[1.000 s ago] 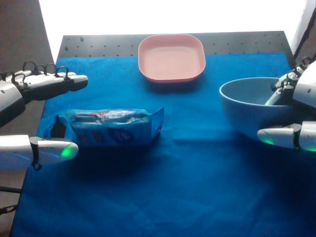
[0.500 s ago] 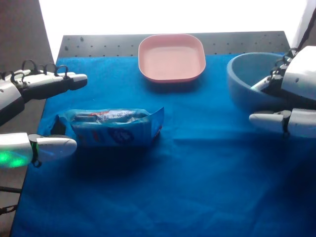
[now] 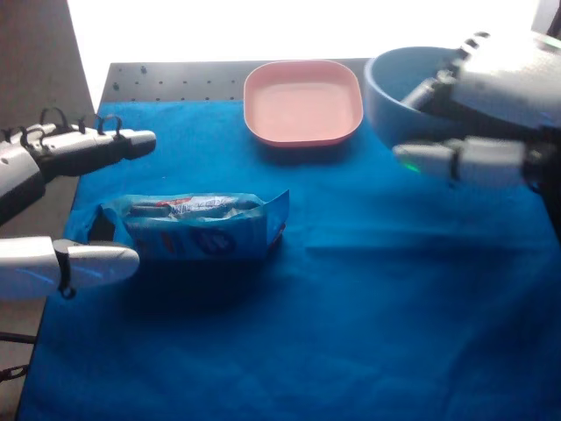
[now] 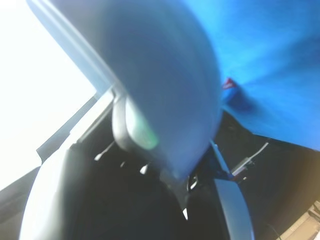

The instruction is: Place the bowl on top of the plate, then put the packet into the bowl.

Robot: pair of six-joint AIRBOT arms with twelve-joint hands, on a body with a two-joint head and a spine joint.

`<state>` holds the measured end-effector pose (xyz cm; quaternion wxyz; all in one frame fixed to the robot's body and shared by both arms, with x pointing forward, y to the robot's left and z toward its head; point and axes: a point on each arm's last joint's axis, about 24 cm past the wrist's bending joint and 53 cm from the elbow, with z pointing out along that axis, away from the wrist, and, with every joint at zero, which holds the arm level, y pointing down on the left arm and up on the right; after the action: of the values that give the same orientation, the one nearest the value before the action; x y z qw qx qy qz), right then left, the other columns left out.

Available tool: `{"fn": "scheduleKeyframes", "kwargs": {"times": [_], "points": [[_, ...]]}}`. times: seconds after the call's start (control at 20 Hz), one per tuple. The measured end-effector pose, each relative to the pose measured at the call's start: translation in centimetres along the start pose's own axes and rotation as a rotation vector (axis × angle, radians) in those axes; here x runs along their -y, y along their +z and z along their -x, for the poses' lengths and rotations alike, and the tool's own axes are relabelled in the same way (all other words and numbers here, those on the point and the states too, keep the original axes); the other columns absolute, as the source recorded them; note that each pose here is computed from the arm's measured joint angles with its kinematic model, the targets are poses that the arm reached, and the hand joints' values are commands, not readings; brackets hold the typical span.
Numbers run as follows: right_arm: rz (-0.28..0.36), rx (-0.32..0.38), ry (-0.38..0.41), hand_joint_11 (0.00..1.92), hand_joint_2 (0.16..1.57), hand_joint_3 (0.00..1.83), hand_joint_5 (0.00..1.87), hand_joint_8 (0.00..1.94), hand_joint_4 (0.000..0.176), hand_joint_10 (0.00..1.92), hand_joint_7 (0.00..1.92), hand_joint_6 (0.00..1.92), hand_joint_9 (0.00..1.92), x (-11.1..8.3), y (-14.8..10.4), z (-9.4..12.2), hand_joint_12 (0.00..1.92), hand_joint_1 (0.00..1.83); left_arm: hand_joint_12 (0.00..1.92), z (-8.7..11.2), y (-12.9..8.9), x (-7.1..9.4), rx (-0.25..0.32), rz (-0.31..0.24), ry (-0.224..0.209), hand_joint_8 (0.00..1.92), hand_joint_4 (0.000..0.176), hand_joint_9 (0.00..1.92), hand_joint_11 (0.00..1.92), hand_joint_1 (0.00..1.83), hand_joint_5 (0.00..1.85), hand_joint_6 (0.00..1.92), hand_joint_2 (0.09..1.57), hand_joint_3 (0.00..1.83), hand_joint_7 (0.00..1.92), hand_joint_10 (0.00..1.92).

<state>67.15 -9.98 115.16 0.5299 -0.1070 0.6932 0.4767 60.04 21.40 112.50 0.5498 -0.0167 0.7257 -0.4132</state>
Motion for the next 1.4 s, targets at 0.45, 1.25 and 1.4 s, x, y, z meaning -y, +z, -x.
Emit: {"fn": "scheduleKeyframes", "kwargs": {"times": [0.45, 1.25, 1.4], "points": [[-0.025, 0.037, -0.025, 1.66, 1.41, 0.0, 1.16, 1.94, 0.176, 1.92, 1.55, 1.92, 1.68, 0.3, 8.0, 0.4, 1.92, 1.1, 0.6, -0.3, 0.2, -0.4, -0.007, -0.003, -0.009, 0.01, 0.023, 0.38, 0.0, 0.5, 0.32, 0.0, 1.01, 0.0, 0.39, 0.01], [-0.111, -0.022, -0.007, 0.84, 1.5, 0.0, 0.77, 0.79, 0.0, 1.16, 1.0, 0.61, 0.96, 1.3, 14.0, -3.1, 1.56, 0.02, 0.76, -0.6, 0.7, -0.2, -0.015, -0.021, -0.026, 0.0, 0.006, 0.52, 0.0, 0.47, 0.52, 0.0, 1.02, 0.0, 0.57, 0.0], [-0.111, -0.023, -0.008, 0.32, 1.41, 0.0, 0.52, 0.11, 0.0, 0.33, 0.89, 0.02, 0.78, 1.3, 14.0, -3.1, 1.09, 0.0, 0.64, -0.6, 0.7, -0.2, -0.015, -0.021, -0.027, 0.0, 0.025, 0.41, 0.0, 0.42, 0.43, 0.0, 1.03, 0.0, 0.42, 0.0]]}}
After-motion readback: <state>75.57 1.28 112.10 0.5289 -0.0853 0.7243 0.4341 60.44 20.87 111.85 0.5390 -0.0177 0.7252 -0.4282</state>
